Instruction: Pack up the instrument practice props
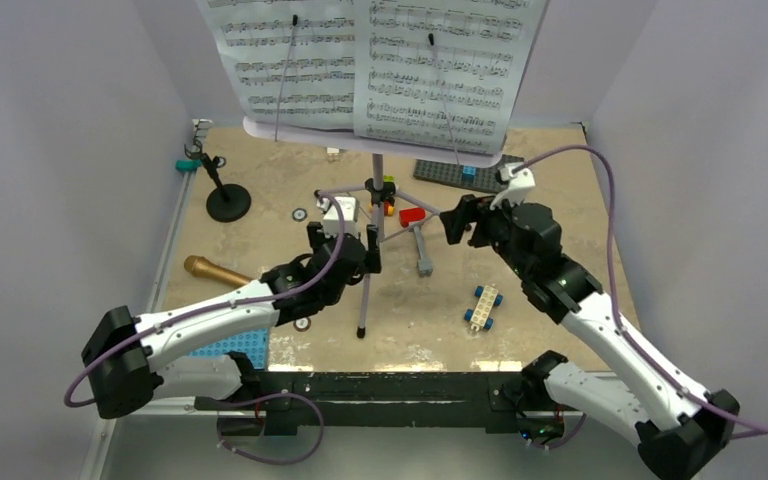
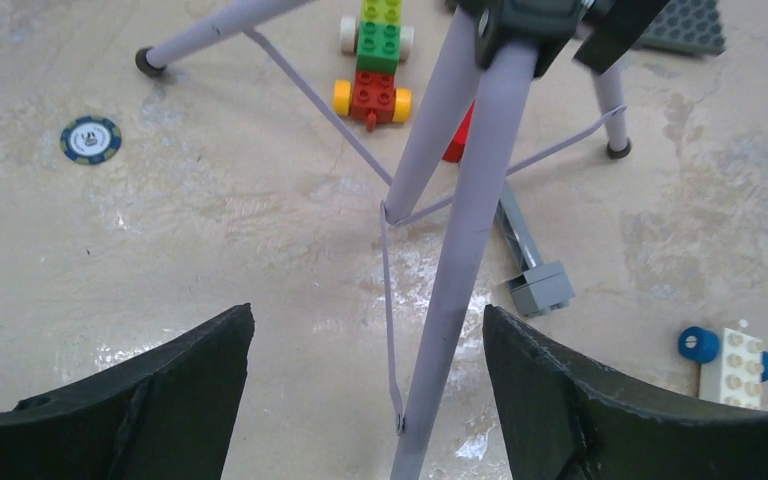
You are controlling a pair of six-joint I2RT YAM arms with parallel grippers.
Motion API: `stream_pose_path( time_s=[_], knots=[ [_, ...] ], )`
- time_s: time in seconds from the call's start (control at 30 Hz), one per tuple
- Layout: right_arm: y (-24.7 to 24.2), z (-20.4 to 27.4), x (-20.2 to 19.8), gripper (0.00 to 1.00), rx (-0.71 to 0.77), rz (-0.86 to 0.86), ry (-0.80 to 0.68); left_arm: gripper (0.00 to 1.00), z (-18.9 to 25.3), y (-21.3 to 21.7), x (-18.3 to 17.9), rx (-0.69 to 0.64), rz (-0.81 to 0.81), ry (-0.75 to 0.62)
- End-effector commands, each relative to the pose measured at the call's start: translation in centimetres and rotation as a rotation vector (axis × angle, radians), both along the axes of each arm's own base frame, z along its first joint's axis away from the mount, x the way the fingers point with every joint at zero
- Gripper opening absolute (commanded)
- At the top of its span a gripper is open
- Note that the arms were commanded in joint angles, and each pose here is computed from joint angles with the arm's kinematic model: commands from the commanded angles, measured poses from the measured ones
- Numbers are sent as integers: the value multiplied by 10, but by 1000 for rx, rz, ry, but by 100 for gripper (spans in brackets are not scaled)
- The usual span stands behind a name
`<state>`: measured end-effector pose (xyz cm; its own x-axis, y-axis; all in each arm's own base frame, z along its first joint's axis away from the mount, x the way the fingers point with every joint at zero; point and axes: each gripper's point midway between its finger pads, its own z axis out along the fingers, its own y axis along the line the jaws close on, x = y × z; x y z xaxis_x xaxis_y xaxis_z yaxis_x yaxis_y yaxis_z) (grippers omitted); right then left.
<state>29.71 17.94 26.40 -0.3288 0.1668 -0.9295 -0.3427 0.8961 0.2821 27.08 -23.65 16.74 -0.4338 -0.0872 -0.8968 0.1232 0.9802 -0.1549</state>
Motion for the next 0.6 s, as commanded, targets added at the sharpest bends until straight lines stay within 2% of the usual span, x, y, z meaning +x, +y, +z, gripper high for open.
stream_pose_path(
  time_s=[0.0, 0.2, 0.4, 0.57],
  knots=[
    [-47, 11, -30, 86, 30, -162, 21, 88, 60, 8, -3, -70, -22, -97],
    [-71, 62, -70, 88, 115, -156, -51, 88, 89, 16, -28, -156, -137, -118],
    [-68, 153, -110, 89, 256, -13, -225, 88, 145, 14, -59, -345, -307, -230],
    [-65, 220, -139, 89, 336, 101, -379, 96, 210, 15, -84, -467, -445, -368]
  ],
)
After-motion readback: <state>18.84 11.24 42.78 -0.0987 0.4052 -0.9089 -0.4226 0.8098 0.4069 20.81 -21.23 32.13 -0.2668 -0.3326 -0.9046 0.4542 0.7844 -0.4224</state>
